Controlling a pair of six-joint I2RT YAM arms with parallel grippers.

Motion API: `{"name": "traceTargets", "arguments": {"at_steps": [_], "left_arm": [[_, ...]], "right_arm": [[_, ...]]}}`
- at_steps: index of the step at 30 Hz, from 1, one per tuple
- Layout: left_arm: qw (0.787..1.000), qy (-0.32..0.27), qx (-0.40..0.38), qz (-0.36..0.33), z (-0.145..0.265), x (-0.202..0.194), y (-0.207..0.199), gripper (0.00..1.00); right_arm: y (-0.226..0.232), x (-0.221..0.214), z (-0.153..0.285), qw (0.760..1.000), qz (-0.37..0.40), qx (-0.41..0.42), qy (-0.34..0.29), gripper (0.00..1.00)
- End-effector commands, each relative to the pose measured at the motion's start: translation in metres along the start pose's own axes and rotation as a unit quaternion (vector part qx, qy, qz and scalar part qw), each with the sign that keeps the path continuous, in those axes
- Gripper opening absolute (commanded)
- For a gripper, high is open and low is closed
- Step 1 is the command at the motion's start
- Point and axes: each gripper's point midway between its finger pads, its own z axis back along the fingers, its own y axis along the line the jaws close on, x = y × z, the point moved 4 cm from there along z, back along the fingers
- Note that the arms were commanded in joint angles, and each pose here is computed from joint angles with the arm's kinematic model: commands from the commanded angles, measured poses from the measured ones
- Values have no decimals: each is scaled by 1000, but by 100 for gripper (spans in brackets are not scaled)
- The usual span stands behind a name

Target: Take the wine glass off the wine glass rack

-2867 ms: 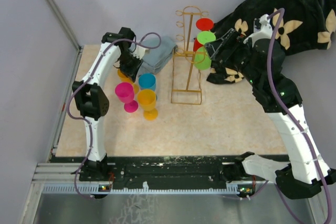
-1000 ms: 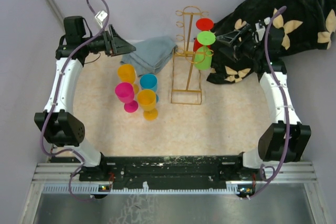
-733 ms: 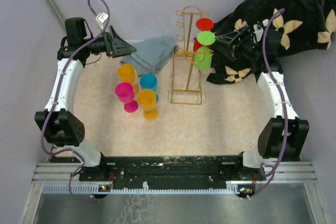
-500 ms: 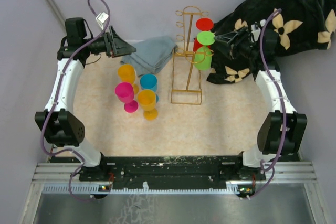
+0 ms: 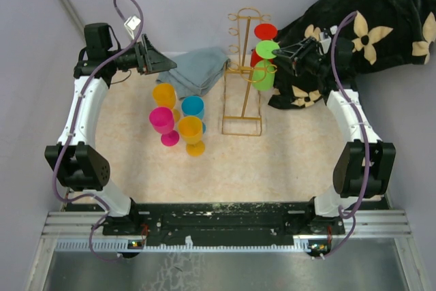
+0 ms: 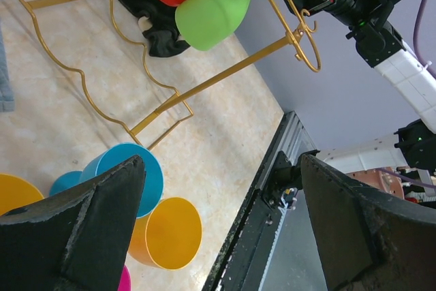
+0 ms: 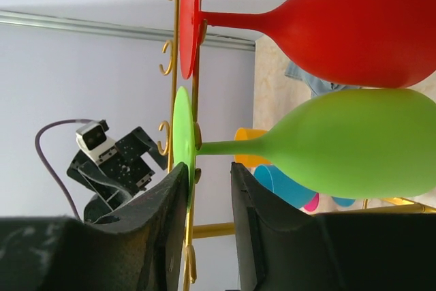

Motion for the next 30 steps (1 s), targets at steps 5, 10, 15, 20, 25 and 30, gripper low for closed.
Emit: {"name": "traceTargets", "arguments": {"at_steps": [5, 10, 15, 20, 25, 30], "left_arm": [[1000, 1, -9, -14, 4, -3, -10, 100], [1000, 2, -11, -13, 4, -3, -11, 100], [1000, 4, -12, -11, 3, -4, -10, 100], [1000, 4, -13, -11, 3, -5, -10, 100], [1000, 6, -15, -11, 2, -5, -11, 100], [1000, 8, -17, -10, 1, -6, -11, 100]], "right_arm": [[40, 7, 7, 998, 43, 46, -29, 22], [43, 7, 10, 997, 43, 47, -36, 10], [47, 7, 12, 997, 42, 52, -40, 0], [54, 7, 14, 996, 43, 59, -43, 0], [65, 9, 17, 995, 48, 68, -47, 0], [70, 11, 17, 995, 54, 67, -45, 0]]}}
